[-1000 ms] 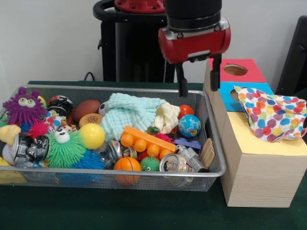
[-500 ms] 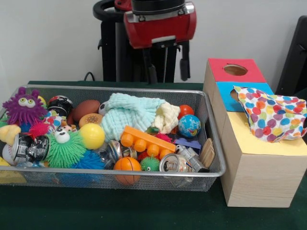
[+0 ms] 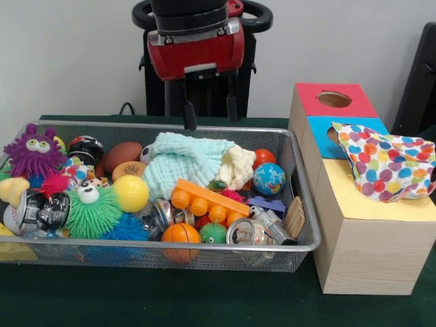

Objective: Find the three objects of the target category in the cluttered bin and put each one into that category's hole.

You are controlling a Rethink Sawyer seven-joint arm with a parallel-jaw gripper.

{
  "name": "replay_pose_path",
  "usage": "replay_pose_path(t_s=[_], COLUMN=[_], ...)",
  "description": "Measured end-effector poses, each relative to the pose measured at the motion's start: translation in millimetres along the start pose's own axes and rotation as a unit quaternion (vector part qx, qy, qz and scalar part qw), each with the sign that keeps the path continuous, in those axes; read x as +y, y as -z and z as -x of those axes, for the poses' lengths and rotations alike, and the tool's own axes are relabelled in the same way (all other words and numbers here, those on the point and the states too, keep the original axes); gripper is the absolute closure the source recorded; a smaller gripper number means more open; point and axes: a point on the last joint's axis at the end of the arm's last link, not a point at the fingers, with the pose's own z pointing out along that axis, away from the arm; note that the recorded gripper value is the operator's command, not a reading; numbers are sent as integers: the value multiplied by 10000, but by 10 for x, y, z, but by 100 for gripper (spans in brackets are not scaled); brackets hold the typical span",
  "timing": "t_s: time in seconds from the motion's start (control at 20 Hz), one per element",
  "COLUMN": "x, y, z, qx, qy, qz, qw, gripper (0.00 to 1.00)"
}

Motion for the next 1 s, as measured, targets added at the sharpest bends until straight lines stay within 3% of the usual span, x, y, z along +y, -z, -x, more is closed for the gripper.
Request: replay_pose_path(t_s=[0.4, 0.65, 1.0], x=[34, -130, -482], y=[-177, -322, -427], z=[-169, -356, -626], qx=[-315, -381, -258], qy=[15, -147, -480], qz=[35, 111, 208], qw=[9995, 9991, 9983], gripper=[0, 0, 0])
